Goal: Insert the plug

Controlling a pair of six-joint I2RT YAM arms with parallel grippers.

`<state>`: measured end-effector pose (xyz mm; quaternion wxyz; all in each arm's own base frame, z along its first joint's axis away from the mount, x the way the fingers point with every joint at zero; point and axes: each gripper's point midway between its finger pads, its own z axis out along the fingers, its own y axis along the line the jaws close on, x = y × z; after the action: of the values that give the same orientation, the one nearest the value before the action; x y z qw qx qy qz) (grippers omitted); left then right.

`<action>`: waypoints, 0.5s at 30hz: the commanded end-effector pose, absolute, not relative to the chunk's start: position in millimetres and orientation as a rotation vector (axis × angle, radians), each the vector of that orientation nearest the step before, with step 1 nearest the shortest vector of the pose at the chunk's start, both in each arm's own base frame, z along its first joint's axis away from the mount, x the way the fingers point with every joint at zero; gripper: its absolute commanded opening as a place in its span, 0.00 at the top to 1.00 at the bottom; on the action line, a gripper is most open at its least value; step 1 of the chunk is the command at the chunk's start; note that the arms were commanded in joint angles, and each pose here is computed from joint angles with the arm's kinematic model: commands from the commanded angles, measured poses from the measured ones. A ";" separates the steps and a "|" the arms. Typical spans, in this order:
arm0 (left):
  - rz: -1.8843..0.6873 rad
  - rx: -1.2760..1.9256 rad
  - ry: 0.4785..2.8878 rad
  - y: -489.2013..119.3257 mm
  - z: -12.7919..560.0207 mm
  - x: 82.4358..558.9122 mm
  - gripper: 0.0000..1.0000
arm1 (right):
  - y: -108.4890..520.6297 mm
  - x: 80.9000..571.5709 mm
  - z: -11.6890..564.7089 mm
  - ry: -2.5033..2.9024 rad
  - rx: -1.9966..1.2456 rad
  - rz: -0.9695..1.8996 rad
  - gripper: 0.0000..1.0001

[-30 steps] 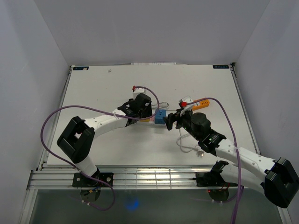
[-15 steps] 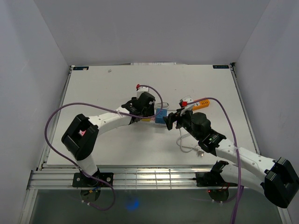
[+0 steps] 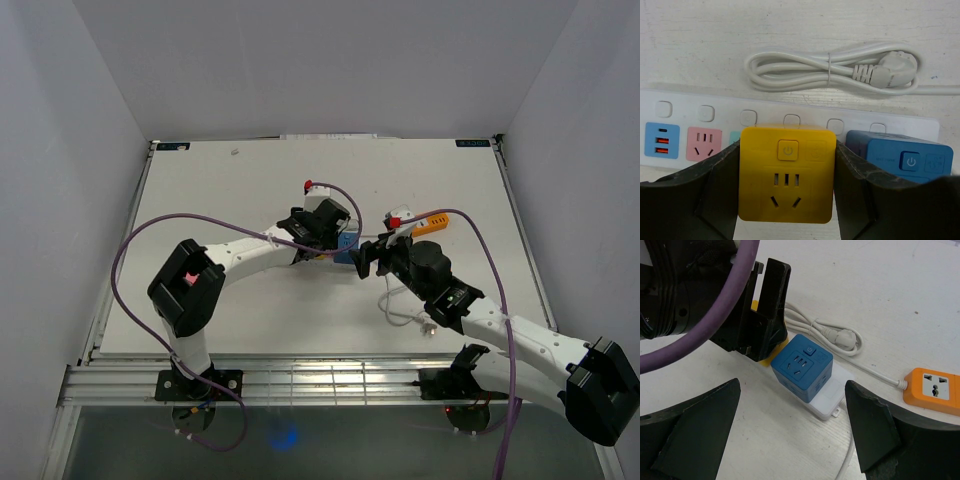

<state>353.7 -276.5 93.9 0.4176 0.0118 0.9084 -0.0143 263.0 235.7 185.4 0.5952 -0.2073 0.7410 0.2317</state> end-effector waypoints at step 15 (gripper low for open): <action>-0.238 0.073 2.233 -284.2 78.6 334.9 1.00 | 227.3 272.7 210.3 1.669 -0.381 0.546 0.12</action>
<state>349.9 -276.0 95.0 0.4608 -0.0003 0.8851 -0.0654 266.4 230.2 189.5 0.6001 -0.1895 0.7419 0.2314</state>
